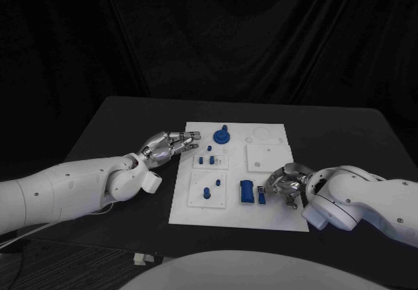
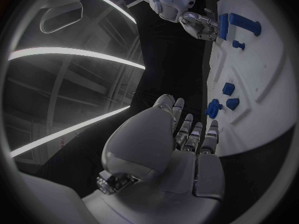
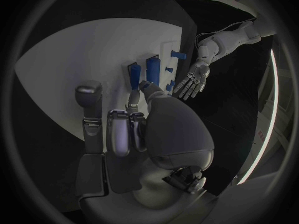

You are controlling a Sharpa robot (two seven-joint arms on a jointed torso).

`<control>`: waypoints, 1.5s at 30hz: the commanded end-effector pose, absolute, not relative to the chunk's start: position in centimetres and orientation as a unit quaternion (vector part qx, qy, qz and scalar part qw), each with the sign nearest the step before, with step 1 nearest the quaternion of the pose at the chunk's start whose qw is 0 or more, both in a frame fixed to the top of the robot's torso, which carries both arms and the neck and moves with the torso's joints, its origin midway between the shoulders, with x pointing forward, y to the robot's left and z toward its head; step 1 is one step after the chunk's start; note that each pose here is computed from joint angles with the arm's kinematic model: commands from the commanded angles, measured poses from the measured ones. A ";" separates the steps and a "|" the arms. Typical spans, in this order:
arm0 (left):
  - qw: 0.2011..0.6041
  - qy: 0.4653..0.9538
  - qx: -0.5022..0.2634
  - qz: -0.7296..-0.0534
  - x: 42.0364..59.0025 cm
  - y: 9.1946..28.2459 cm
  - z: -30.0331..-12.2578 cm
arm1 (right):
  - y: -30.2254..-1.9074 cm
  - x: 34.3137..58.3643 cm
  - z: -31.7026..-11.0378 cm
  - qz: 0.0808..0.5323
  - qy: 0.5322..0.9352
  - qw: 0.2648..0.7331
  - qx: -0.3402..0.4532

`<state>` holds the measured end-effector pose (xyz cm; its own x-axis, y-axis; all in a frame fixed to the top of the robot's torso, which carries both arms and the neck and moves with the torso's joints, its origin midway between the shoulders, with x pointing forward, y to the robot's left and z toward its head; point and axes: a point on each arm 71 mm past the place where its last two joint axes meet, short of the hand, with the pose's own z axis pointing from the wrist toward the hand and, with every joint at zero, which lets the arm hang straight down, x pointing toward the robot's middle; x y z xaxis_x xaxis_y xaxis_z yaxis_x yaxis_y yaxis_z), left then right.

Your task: Assemble the parts on the task board

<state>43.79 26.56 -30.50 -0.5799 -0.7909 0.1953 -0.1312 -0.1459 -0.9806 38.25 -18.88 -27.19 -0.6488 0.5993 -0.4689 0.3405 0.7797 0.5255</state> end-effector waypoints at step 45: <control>0.270 0.576 -0.382 -0.671 42.5 27.0 -29.9 | -22.2 38.9 -20.4 0.313 0.750 0.567 0.135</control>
<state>42.53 27.05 -30.23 -0.5686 -0.7969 0.2039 -0.1166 -0.1673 -0.9790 38.98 -22.63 -21.13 -0.3910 0.6679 -0.6333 0.0526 0.7032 0.7091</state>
